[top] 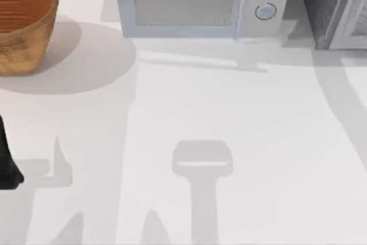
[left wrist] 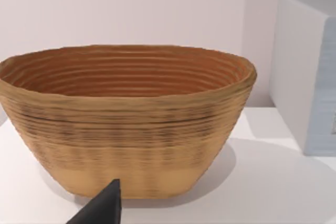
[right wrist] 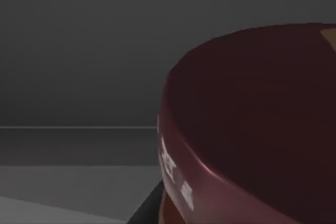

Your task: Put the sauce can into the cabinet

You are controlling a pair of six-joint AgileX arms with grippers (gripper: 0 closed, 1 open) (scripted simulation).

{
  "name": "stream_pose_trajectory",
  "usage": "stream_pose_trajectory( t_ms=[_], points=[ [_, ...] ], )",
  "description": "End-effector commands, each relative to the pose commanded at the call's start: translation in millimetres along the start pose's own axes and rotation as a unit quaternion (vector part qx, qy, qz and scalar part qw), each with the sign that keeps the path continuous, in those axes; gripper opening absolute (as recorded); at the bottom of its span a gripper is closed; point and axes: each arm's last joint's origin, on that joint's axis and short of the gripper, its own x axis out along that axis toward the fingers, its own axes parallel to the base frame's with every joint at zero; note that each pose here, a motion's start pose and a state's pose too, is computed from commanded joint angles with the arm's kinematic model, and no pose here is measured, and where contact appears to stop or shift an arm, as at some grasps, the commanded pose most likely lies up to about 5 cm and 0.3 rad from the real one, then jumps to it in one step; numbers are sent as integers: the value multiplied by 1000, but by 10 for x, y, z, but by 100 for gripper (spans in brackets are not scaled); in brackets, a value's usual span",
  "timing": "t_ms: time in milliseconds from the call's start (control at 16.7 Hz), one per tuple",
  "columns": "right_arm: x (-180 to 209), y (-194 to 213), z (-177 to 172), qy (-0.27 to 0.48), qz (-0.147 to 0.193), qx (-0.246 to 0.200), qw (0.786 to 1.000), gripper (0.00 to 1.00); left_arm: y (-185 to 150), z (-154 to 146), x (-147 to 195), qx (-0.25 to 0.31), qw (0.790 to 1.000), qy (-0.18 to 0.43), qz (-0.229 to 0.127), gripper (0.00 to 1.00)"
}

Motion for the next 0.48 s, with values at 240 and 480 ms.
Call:
stream_pose_trajectory(
  t_ms=[240, 480],
  points=[
    [48, 22, 38, 0, 1, -1, 1000, 0, 0, 0, 0, 0, 1000, 0, 0, 100],
    [50, 13, 37, -1, 0, 1, 1000, 0, 0, 0, 0, 0, 1000, 0, 0, 100]
  ],
)
